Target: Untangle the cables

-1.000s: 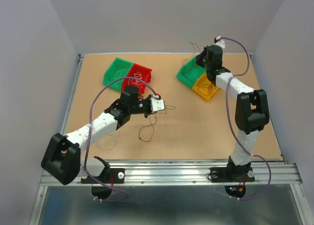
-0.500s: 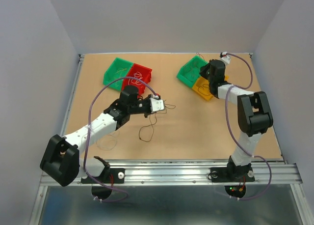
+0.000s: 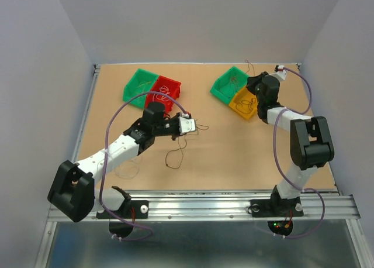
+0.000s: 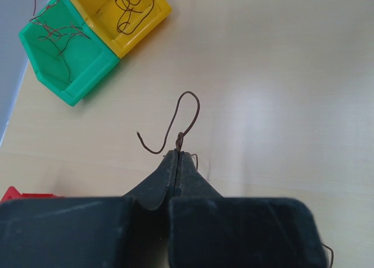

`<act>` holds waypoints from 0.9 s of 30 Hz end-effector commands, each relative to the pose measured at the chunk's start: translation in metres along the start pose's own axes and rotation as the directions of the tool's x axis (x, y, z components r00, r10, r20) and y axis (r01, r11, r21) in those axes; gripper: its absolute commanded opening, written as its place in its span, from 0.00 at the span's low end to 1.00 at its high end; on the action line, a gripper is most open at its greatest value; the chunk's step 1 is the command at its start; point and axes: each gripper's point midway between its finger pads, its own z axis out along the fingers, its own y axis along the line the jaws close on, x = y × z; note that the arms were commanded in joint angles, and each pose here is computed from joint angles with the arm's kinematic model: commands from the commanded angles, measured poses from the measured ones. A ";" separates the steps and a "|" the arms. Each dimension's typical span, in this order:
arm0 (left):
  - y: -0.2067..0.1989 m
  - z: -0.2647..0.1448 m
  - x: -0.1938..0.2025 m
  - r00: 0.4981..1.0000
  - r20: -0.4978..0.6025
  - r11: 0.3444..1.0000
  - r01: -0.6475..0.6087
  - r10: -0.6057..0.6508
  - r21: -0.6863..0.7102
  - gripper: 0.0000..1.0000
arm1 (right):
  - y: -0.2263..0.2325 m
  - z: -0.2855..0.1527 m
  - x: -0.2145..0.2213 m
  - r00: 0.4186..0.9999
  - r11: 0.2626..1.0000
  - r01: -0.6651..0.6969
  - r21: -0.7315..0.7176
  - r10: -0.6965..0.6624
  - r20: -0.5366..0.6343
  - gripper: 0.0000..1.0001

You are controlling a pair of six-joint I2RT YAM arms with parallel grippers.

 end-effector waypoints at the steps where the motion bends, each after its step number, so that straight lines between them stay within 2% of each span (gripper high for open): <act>1: 0.002 -0.002 -0.013 0.999 0.036 1.000 -0.028 0.028 -0.009 0.00 | 0.018 0.013 -0.009 1.000 0.999 -0.013 -0.046 0.014 0.012 0.01; 7: 0.001 -0.003 -0.014 0.999 0.038 1.000 -0.028 0.029 -0.009 0.00 | 0.011 0.038 0.012 0.999 1.000 -0.018 -0.023 0.018 -0.035 0.01; 15: 0.001 0.000 -0.011 0.999 0.027 1.000 -0.026 0.027 -0.008 0.00 | 0.025 0.058 0.033 0.998 1.000 0.021 0.000 -0.021 -0.059 0.03; 17: 0.000 0.001 -0.010 0.999 0.024 1.000 -0.025 0.025 -0.006 0.00 | 0.029 0.060 0.034 0.998 1.000 0.030 -0.007 -0.031 -0.059 0.10; 19: 0.001 0.001 -0.010 0.999 0.024 1.000 -0.027 0.028 -0.008 0.00 | 0.028 0.059 0.033 0.998 0.999 0.041 0.005 -0.041 -0.050 0.23; 21: 0.000 0.001 -0.009 0.999 0.023 1.000 -0.026 0.026 -0.005 0.00 | 0.027 0.056 0.032 0.998 0.999 0.046 0.015 -0.045 -0.043 0.31; 27: 0.001 0.002 -0.010 0.999 0.023 1.000 -0.029 0.029 -0.005 0.00 | 0.020 0.044 0.026 0.997 0.997 0.071 0.038 -0.070 -0.027 0.43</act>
